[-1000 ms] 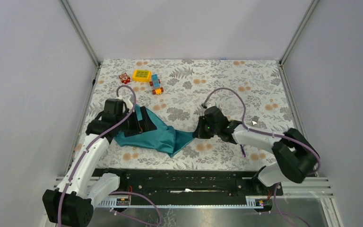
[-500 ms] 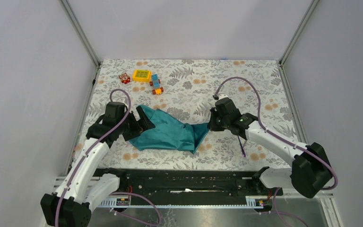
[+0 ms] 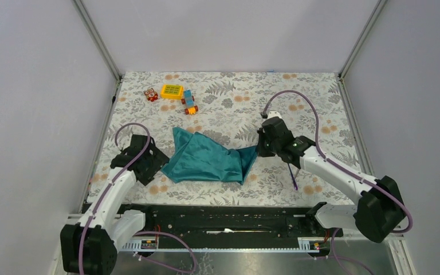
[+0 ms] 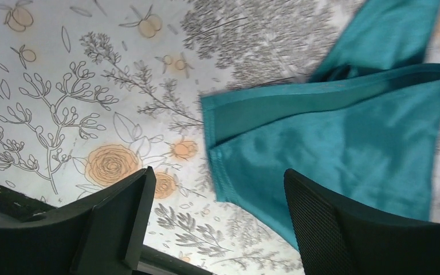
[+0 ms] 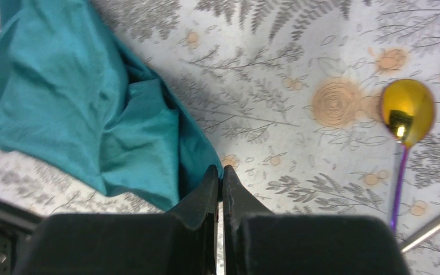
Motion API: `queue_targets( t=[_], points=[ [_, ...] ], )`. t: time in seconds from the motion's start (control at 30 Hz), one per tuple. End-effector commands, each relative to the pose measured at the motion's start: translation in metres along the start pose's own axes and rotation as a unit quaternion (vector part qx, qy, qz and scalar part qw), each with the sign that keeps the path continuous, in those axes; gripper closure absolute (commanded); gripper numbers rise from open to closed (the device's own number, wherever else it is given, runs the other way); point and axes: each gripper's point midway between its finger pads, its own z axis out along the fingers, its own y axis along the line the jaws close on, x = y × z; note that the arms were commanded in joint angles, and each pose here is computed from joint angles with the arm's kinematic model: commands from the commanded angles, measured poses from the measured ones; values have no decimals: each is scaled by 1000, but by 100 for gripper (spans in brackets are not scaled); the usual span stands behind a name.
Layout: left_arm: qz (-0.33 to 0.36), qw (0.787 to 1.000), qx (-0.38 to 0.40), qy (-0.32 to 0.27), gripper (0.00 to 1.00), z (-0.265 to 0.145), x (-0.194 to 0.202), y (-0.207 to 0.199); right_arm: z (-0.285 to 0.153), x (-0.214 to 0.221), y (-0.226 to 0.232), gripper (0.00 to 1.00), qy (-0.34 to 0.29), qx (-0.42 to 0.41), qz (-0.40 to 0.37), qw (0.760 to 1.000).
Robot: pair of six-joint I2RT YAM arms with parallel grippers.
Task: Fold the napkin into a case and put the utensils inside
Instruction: Move the crumpled napkin to the center of the board, then flatten out the crumpled napkin at the center of the board.
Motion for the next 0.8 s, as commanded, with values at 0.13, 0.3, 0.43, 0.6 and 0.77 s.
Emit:
queue_targets(
  t=[0.13,0.3,0.43,0.6,0.77],
  points=[
    [-30,999,-11,-1,22,32,0,-3,-8,-52,-87,100,-33,305,-55,950],
    [-13,1000,6,16,27,33,3,-13,-10,-66,-93,74,-2,338,-94,936],
    [20,994,62,88,54,39,28,-32,-15,-73,-38,45,-14,230,-132,964],
    [42,987,69,139,52,44,45,-35,-1,-49,61,28,-14,41,-209,977],
    [70,988,86,110,43,37,31,-44,32,-1,152,29,43,-99,-144,984]
  ],
)
